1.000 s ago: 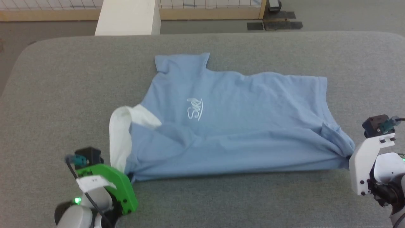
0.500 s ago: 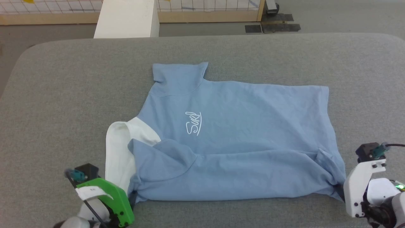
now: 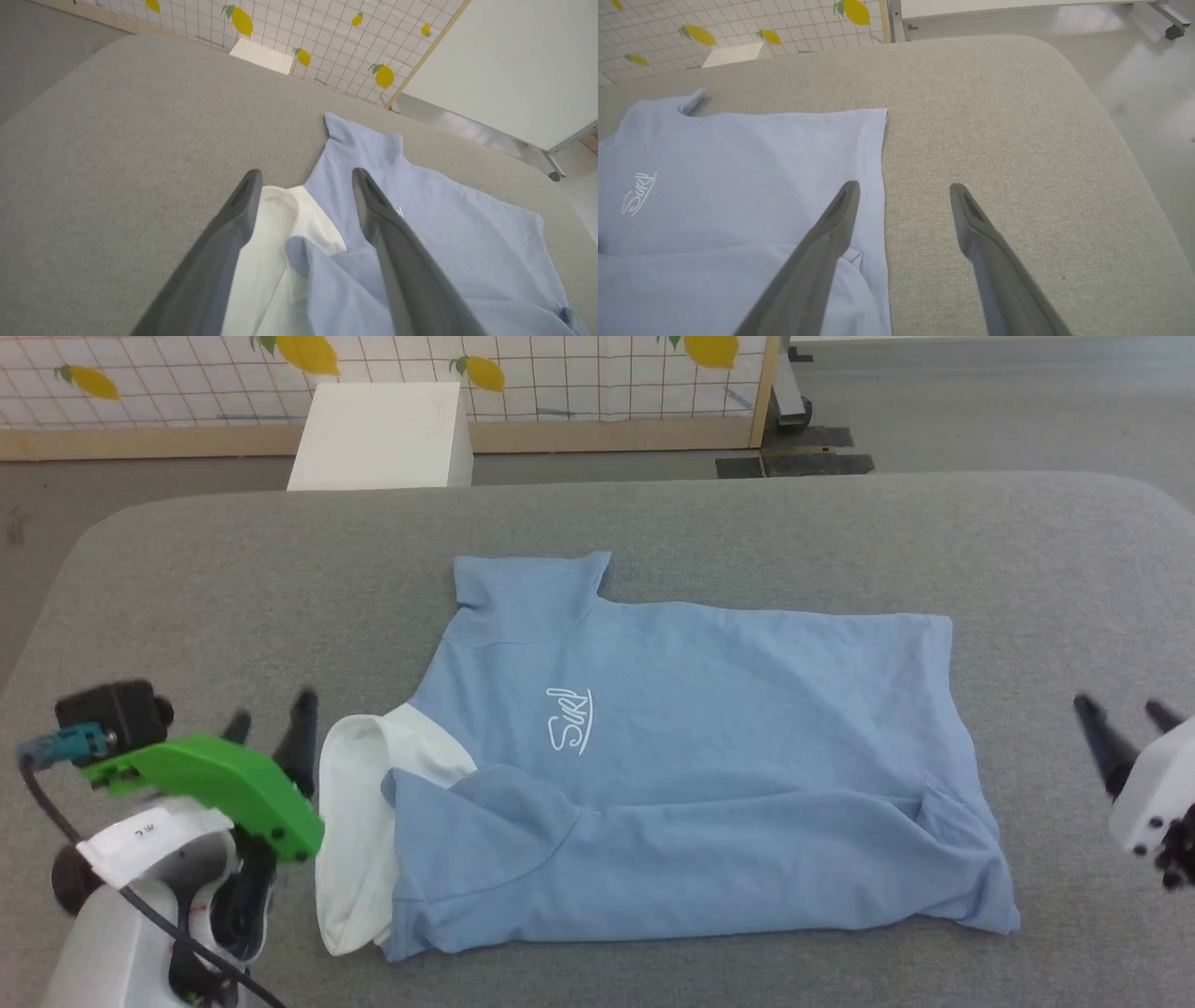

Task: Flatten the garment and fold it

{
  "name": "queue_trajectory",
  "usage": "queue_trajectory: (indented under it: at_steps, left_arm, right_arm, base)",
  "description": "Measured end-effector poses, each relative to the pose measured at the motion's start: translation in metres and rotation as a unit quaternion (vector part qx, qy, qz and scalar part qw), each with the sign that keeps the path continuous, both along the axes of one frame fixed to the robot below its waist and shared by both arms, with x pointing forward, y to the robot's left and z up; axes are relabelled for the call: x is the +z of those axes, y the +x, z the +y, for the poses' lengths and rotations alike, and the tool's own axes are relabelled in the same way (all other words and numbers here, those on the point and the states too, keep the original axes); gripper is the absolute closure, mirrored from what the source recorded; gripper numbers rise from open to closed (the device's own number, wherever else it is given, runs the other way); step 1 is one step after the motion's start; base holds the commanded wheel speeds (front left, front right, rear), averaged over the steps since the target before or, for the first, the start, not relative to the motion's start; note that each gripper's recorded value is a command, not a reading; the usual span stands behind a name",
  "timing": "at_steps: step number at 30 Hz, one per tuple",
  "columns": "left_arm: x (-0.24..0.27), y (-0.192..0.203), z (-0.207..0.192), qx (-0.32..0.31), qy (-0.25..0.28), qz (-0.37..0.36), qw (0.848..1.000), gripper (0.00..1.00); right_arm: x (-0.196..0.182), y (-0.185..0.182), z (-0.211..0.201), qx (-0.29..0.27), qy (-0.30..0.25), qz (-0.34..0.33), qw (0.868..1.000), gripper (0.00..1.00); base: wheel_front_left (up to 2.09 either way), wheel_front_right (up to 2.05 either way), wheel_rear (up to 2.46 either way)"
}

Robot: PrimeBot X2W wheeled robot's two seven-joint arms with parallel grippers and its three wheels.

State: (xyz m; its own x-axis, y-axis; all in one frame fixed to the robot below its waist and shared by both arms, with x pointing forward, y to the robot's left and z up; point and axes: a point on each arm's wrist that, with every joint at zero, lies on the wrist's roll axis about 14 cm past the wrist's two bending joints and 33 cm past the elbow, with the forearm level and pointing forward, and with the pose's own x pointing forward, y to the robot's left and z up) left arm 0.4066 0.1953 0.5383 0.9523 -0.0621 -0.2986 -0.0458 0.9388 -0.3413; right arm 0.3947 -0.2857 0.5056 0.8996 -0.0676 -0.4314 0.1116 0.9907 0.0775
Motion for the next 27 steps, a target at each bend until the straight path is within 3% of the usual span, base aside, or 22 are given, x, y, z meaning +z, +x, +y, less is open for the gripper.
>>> queue_trajectory:
  at_steps: [4,10,19,27]
  left_arm:
    - [0.032,0.016,-0.004,0.003,0.014,-0.111,0.994,0.0]
    - [0.031,0.027,-0.01,-0.011,0.049,-0.196,0.979,0.0]
    - [0.012,0.061,-0.027,-0.037,0.051,-0.203,0.977,0.0]
    - [0.004,0.138,-0.065,-0.107,0.063,-0.154,0.98,0.0]
  right_arm:
    - [0.035,0.015,-0.005,-0.012,-0.003,-0.09,0.996,0.0]
    - [0.037,0.022,-0.008,-0.019,-0.007,-0.126,0.992,0.0]
    - [0.022,0.043,-0.006,-0.017,-0.007,-0.118,0.993,0.0]
    - [0.016,0.088,0.012,0.015,-0.015,-0.114,0.993,0.0]
  base:
    - [0.0,0.0,0.0]
    - [0.0,0.0,0.0]
    - [0.0,0.0,0.0]
    - [0.0,0.0,0.0]
